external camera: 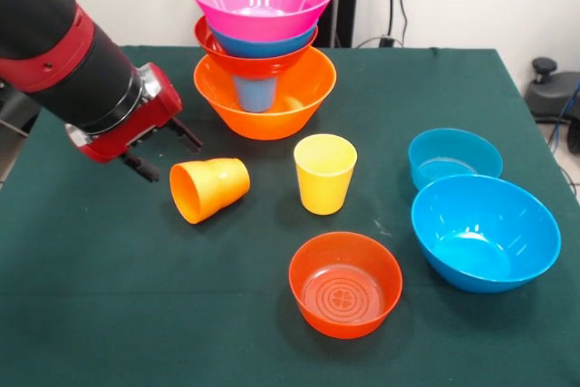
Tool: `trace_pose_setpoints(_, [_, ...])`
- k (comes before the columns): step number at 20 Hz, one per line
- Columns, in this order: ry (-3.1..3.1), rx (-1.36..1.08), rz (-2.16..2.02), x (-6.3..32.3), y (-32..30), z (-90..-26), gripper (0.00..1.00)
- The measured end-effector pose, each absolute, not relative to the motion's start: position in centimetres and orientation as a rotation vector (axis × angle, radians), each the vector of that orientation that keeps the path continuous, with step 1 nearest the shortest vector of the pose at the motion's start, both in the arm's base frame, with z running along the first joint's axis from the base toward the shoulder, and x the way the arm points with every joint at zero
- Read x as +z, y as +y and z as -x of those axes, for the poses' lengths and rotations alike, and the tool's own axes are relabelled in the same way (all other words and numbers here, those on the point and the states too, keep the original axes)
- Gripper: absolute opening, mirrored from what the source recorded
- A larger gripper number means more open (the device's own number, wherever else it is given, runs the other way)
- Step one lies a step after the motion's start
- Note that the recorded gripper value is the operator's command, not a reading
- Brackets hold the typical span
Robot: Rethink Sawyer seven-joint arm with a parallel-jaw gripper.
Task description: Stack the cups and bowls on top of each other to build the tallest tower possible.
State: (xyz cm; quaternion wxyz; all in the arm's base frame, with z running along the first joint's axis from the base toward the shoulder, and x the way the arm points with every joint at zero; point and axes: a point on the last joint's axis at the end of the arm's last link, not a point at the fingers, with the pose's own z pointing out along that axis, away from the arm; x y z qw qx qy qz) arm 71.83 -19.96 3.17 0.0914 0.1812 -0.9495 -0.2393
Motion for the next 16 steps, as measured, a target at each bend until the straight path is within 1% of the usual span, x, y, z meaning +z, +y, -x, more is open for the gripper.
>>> trace_pose_setpoints(16, [-2.824,-0.722,-0.513,2.97,-21.11,-71.31,1.00])
